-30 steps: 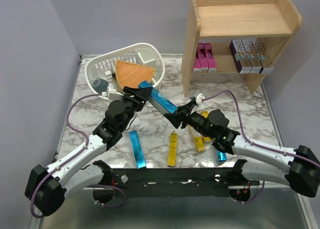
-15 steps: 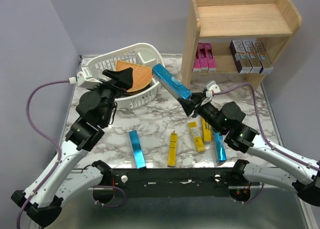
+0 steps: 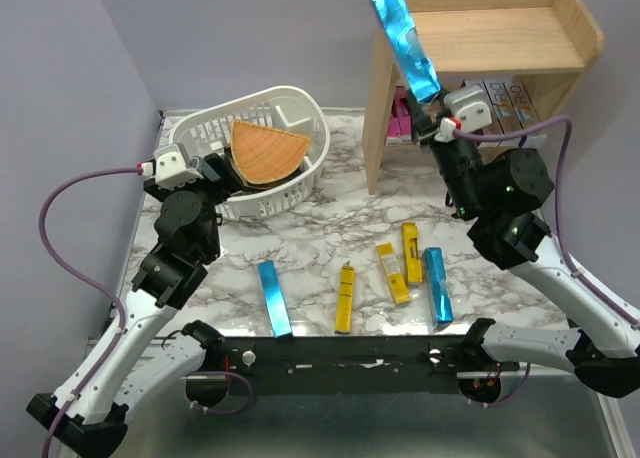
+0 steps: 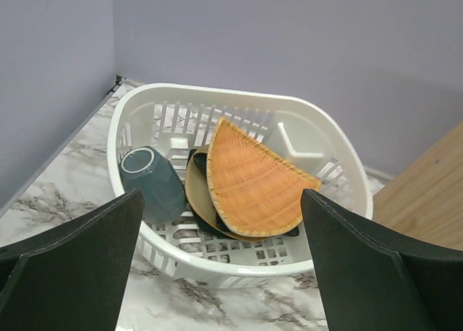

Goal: Place and organize the toothpastes onto the shelf
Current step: Place the toothpaste on the shelf.

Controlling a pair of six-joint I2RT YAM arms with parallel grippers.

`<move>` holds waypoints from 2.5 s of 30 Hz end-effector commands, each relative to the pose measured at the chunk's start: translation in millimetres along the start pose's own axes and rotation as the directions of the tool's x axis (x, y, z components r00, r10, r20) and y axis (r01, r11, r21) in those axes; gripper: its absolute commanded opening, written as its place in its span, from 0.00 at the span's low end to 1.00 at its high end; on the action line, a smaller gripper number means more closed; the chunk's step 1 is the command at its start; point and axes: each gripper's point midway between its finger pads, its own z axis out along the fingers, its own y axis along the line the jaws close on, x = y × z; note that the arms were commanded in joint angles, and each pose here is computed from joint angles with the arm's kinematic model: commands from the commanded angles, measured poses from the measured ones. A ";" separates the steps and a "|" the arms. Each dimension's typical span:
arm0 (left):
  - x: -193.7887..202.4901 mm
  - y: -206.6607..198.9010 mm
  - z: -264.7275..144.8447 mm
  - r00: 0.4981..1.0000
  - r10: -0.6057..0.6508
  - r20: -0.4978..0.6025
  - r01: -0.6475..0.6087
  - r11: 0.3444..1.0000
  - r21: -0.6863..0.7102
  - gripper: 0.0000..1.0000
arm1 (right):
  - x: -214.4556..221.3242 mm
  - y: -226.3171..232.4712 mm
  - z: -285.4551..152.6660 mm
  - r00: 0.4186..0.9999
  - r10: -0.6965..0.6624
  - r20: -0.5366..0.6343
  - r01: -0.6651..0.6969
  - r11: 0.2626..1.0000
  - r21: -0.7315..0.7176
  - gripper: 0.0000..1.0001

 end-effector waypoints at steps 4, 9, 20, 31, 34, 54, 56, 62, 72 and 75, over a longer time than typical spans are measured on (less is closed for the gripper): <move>-7.2 12.1 4.2 0.997 0.070 0.033 -0.068 0.997 -0.040 0.99 | -16.4 -87.6 44.8 0.936 -0.341 -0.089 0.353 0.907 0.232 0.34; -8.4 14.8 4.5 0.996 0.076 0.043 -0.074 0.996 -0.042 0.99 | 17.8 -99.8 63.0 0.832 -0.510 -0.219 0.548 0.816 0.185 0.35; -7.9 15.4 5.6 0.995 0.085 0.046 -0.083 0.996 -0.037 0.99 | 84.6 -82.7 83.6 0.610 -0.703 -0.365 0.750 0.661 -0.022 0.42; -5.6 13.5 6.2 0.995 0.086 0.041 -0.085 0.996 -0.023 0.99 | 98.7 -60.2 78.9 0.658 -0.675 -0.332 0.671 0.727 -0.148 0.71; -4.9 13.7 6.6 0.995 0.088 0.039 -0.087 0.996 -0.023 0.99 | 94.1 -59.2 78.8 0.681 -0.657 -0.322 0.651 0.745 -0.143 0.80; -0.2 10.7 8.7 0.995 0.092 0.025 -0.092 0.996 -0.009 0.99 | -1.5 -63.3 34.9 0.993 -0.020 -0.112 0.025 0.999 0.045 1.00; 1.0 10.8 9.4 0.995 0.095 0.022 -0.095 0.995 -0.010 0.99 | -5.1 -60.8 35.9 0.995 0.041 -0.095 -0.037 0.998 0.051 1.00; 0.3 10.7 9.3 0.995 0.095 0.023 -0.095 0.995 -0.009 0.99 | 20.6 -63.8 55.0 0.968 0.217 -0.126 -0.198 0.969 0.144 0.97; -2.0 11.4 8.1 0.995 0.092 0.029 -0.092 0.996 -0.008 0.99 | 64.5 -72.7 77.3 0.913 0.377 -0.156 -0.344 0.917 0.205 0.83; -0.8 11.2 8.4 0.995 0.094 0.026 -0.094 0.996 -0.007 0.99 | 76.6 -72.9 81.1 0.904 0.389 -0.177 -0.350 0.911 0.216 0.79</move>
